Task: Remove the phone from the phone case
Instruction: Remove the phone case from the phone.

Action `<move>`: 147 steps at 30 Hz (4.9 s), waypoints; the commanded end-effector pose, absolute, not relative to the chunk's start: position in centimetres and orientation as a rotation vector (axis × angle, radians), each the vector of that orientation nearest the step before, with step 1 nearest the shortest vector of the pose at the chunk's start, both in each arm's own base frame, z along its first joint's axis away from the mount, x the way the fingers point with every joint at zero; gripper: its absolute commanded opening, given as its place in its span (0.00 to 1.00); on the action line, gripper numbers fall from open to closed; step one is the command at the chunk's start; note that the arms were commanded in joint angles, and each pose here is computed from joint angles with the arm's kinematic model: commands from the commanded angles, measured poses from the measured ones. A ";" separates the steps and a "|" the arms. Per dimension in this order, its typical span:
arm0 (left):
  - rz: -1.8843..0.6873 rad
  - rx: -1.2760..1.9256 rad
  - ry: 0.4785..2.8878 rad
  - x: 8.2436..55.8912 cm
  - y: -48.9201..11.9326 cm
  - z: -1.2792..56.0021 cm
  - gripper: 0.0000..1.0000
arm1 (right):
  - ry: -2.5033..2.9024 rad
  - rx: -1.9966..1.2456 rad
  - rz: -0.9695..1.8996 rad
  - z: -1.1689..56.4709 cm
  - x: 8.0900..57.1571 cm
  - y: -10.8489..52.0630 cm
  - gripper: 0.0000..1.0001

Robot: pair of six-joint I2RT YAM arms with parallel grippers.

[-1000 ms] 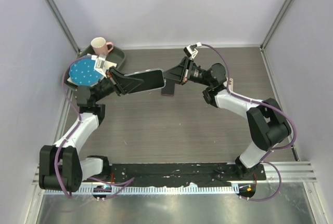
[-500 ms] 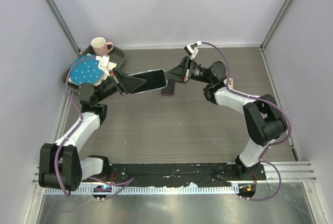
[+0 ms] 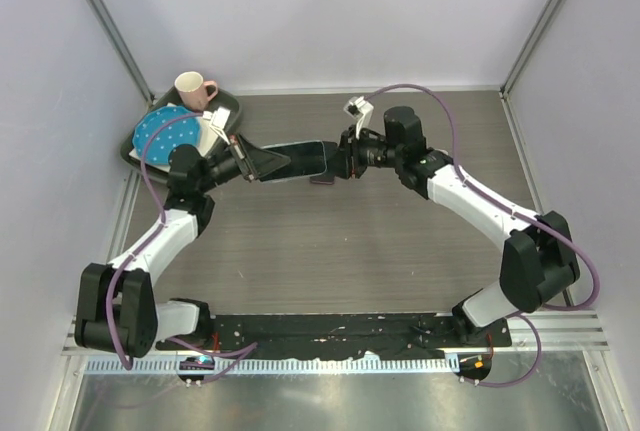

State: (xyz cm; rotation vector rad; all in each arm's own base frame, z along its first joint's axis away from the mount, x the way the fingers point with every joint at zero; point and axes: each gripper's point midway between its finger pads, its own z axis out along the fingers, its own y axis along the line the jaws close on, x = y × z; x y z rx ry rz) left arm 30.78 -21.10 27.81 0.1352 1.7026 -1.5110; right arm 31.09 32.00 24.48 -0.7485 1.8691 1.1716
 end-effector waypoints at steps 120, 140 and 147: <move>-1.540 0.153 2.075 27.8 -23.6 17.6 0.00 | 1.271 -0.823 1.886 34.0 22.5 29.7 0.34; -1.680 0.262 1.847 26.9 -23.6 22.2 0.00 | 1.389 -0.921 1.801 32.2 21.8 30.8 0.43; -1.741 0.356 1.719 25.1 -23.6 25.7 0.00 | 1.305 -0.889 1.900 34.5 21.5 28.3 0.52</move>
